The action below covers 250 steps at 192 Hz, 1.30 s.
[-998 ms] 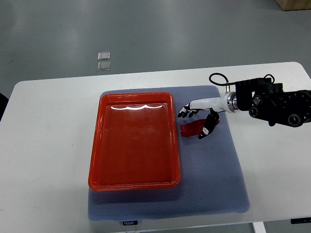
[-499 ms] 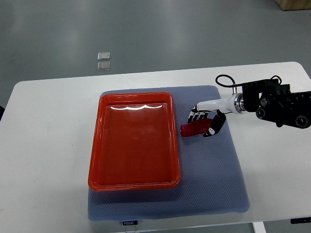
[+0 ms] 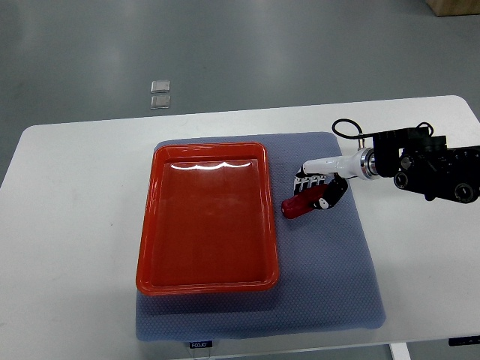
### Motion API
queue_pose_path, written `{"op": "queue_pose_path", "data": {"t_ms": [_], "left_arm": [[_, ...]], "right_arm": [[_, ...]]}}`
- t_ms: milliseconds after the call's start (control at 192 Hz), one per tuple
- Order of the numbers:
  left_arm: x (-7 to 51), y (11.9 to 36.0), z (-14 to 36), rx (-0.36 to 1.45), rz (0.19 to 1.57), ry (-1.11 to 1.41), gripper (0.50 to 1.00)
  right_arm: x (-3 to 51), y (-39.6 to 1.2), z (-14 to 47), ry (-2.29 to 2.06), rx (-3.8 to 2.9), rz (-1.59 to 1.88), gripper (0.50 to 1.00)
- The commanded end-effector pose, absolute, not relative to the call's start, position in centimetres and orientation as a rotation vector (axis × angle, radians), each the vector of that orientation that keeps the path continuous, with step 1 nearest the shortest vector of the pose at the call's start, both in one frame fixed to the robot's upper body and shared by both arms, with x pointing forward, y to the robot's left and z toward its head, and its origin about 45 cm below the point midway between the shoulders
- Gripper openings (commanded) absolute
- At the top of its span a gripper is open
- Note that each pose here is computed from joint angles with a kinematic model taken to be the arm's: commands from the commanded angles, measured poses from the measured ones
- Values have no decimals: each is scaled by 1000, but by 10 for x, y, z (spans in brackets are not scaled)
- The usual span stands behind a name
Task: Place red pepper on red tray
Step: 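Lift the pepper with the right hand and carry it over the tray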
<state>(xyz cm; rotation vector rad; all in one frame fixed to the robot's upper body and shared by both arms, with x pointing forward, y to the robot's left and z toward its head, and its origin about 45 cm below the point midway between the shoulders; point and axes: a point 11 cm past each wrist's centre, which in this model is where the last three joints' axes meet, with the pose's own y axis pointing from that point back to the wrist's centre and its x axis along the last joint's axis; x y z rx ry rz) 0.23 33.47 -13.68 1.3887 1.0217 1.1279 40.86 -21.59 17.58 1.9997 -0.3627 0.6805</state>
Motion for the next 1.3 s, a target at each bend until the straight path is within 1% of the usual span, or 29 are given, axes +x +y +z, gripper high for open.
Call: {"op": "queue_pose_path", "data": {"t_ms": [0,94,213,390,483,670,826,904,1014,1294], "left_arm": [[2,335,-137,1389,1128,1022,1000],[2,335,-137,1390,1126,1021,1000],[2,335,-137,1390,1126,1021,1000],[2,334,-137,1388,1125,1022,1000],[2,334,-137,1387,1124,1022,1000],[2,334,-137,1388,1125,1024,1000],[3,334,-137,1389,1123,1021,1000],[3,334,-137,1389,1123,1021,1000],[3,334,-137,1388,1124,1022,1000],[3,334,-137,1388,1124,1022,1000]], "right_arm": [[411,-218,179,-378,1997,687,500],[415,-227,186,-400,1987,688,500],[419,-225,204,-414,2002,709,500],[433,-200,250,-442,2046,786,500],[438,-188,262,-442,2055,818,502],[442,-131,272,-373,2096,886,504],[437,-82,260,-314,2136,895,504],[429,-49,250,-268,2147,928,504],[421,-22,236,-227,2155,940,507],[431,-49,206,-323,2119,880,513]]}}
